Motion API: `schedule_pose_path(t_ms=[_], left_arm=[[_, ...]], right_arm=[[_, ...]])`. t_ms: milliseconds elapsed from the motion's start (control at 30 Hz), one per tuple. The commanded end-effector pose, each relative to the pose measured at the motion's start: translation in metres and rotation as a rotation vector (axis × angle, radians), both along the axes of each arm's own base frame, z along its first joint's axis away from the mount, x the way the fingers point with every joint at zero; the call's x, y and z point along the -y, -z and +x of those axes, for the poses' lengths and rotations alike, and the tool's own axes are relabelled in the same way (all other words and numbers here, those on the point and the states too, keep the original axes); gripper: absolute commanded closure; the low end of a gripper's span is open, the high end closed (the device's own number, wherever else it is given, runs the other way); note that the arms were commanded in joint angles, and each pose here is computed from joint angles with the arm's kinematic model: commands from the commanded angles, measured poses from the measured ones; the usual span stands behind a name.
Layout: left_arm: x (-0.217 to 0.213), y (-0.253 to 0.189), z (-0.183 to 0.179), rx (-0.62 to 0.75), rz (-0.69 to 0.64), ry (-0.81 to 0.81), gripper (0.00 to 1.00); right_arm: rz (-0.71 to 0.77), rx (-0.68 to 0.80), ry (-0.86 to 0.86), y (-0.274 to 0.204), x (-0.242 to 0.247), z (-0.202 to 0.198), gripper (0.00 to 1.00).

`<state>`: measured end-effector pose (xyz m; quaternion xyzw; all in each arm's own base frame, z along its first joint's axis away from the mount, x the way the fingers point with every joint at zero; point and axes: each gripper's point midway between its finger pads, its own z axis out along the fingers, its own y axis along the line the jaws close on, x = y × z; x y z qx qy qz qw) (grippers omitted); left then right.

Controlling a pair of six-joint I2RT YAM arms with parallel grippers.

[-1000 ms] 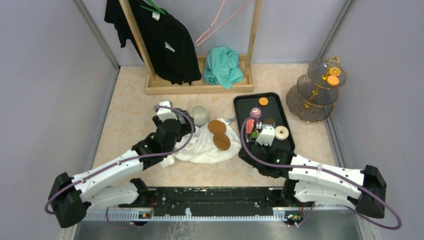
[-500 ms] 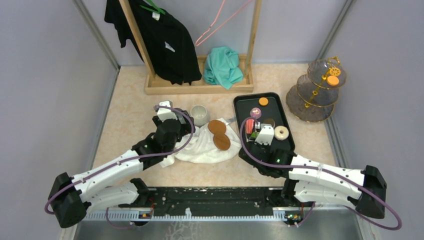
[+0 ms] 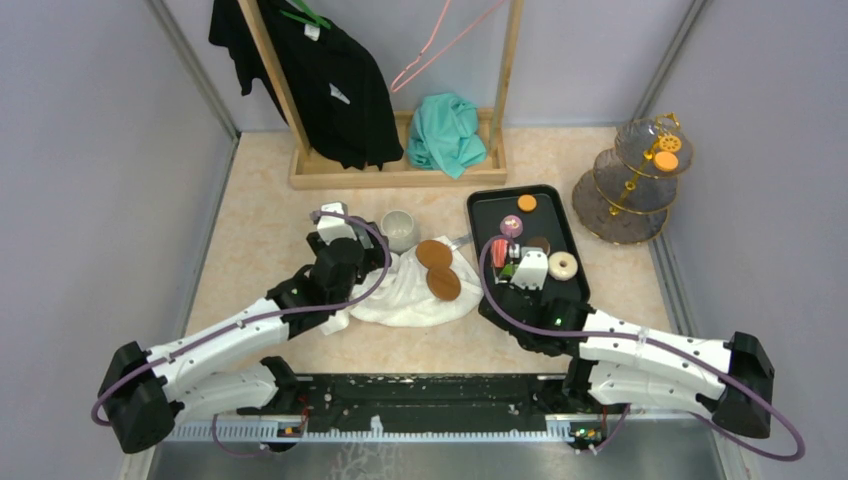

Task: Serve the afternoon tea
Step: Pick up the desert from the tray.

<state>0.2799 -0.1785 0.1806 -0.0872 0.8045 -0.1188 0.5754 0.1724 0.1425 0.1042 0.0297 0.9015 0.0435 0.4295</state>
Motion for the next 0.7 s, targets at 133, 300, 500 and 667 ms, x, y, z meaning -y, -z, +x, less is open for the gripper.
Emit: schedule_pose_path(t_ms=[133,300,500,667], left_arm=[[0.0063,-0.0041,-0.0004,-0.001,-0.026,0.009,0.01],[0.0062,-0.0024,-0.0008,-0.005,-0.028,0.010,0.01],[0.0064,-0.0013,-0.0012,-0.007,-0.028,0.012,0.01],[0.0063,0.0013,-0.0016,-0.011,-0.028,0.012,0.01]], right_arm=[[0.045,0.058,0.036,-0.0192,-0.0088,0.0142,0.70],[0.053,0.053,0.036,-0.0180,-0.0097,0.0167,0.62],[0.055,0.049,0.027,-0.0178,-0.0141,0.0190,0.60],[0.050,0.046,0.027,-0.0171,-0.0148,0.0199,0.60]])
